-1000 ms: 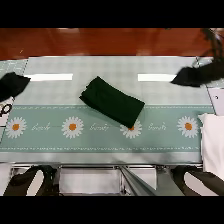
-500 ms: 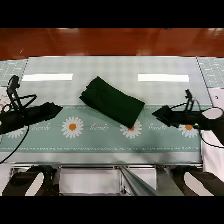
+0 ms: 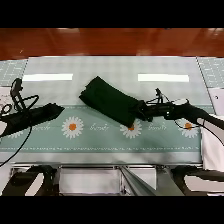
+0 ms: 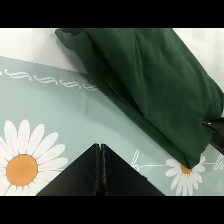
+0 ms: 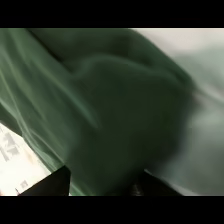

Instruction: Fold the shirts.

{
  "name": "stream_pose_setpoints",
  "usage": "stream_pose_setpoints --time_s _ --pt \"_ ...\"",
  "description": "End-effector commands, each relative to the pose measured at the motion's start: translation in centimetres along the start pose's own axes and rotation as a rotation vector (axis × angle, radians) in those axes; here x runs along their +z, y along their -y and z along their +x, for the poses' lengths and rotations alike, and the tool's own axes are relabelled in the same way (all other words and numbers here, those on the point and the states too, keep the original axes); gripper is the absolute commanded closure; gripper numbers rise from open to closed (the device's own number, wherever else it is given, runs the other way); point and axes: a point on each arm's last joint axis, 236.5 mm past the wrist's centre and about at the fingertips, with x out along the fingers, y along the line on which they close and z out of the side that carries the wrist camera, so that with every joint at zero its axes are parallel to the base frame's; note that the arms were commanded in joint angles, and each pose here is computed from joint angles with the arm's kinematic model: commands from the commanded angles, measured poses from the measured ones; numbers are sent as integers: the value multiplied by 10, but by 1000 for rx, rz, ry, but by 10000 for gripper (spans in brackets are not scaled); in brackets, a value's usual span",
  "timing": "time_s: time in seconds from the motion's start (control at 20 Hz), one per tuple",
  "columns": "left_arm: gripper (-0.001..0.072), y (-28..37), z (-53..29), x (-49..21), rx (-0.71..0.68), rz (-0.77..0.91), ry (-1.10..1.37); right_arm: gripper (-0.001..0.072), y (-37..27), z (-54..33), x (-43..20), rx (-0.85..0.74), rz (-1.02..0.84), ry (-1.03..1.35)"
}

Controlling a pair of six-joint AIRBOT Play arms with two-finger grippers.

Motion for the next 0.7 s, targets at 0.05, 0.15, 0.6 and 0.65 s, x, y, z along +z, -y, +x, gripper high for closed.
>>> stream_pose_setpoints --time_s 0.05,0.15,0.6,0.65 --pt "691 -3 4 -1 7 -9 -11 695 -46 16 15 58 -102 -18" --pt "691 -5 6 -2 10 -12 -18 690 -86 7 23 106 -220 -27" --pt "691 -5 6 -2 10 -13 -17 692 -237 -146 131 -178 -642 292" --pt "692 -5 6 -2 10 -13 -17 692 -246 -168 137 -181 -649 324"
